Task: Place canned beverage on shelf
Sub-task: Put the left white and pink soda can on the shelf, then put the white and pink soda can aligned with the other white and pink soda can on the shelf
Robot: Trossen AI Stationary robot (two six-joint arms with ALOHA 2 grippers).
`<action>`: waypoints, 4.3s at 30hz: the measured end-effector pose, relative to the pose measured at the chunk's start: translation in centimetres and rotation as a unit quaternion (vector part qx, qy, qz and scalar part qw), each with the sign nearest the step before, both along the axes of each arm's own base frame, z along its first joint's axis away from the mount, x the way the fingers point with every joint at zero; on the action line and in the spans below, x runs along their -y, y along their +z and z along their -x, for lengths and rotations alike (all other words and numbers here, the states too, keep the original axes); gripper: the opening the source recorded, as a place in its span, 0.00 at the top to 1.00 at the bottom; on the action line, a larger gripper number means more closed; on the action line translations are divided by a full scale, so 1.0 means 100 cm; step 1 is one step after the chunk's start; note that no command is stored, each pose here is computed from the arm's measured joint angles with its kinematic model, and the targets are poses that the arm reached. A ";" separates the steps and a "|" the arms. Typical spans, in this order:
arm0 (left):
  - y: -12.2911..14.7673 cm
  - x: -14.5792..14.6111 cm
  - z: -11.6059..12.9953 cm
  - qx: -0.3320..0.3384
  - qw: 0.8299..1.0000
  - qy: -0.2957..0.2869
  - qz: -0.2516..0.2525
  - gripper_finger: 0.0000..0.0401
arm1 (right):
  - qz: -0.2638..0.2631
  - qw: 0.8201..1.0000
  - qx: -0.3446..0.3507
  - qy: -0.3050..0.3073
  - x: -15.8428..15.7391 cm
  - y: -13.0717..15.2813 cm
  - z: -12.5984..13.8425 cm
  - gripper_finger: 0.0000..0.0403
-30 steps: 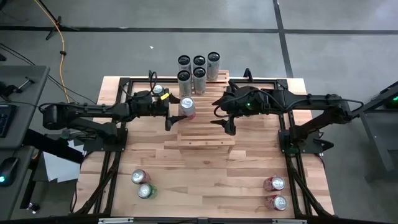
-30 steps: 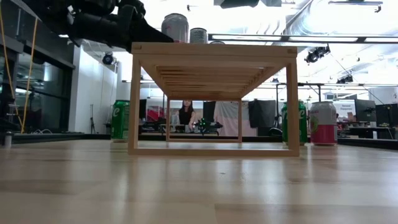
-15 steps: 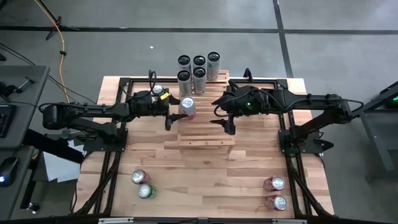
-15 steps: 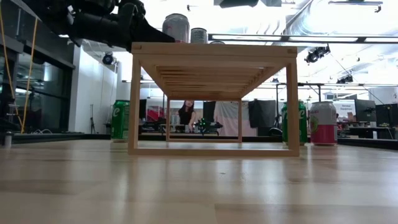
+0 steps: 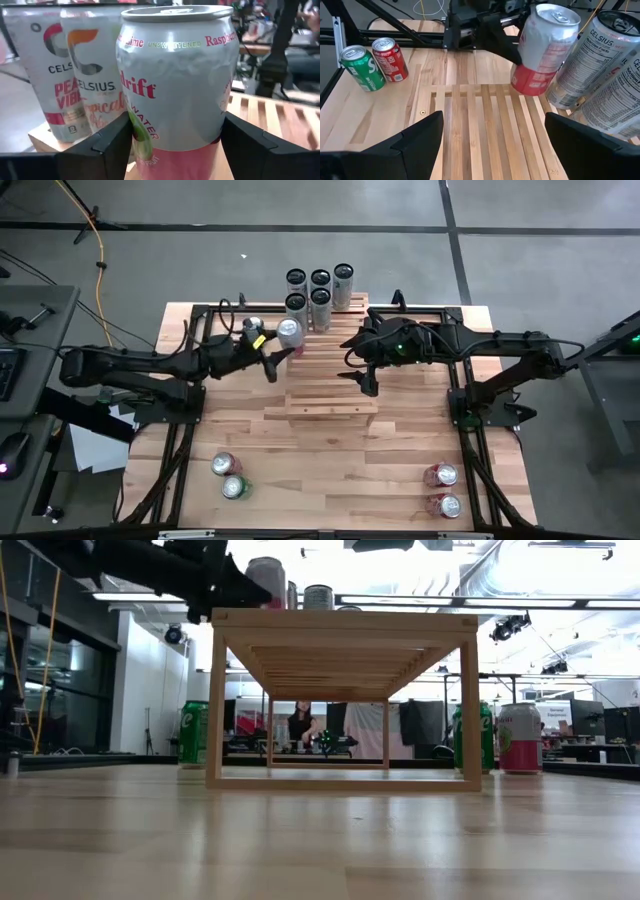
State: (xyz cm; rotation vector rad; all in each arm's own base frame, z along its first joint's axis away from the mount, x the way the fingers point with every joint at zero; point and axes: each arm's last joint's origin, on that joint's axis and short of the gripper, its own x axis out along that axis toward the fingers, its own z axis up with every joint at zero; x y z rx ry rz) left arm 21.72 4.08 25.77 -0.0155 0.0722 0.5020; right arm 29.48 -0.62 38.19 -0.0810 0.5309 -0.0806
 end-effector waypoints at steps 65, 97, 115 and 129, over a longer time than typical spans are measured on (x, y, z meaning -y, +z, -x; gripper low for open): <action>0.022 0.023 0.017 0.001 0.998 0.056 -0.019 0.17 | -0.006 1.000 -0.003 -0.004 0.000 -0.001 0.000 0.17; 0.037 0.039 0.096 0.106 0.992 -0.071 -0.014 0.16 | -0.087 0.740 -0.059 -0.664 0.079 -0.108 0.135 0.17; 0.035 0.039 0.095 0.096 0.993 -0.071 -0.014 0.16 | -0.100 0.632 0.034 -0.768 0.109 -0.175 0.155 0.17; 0.035 0.039 0.096 0.097 0.993 -0.071 -0.014 0.16 | -0.113 0.628 0.029 -0.770 0.106 -0.190 0.159 0.17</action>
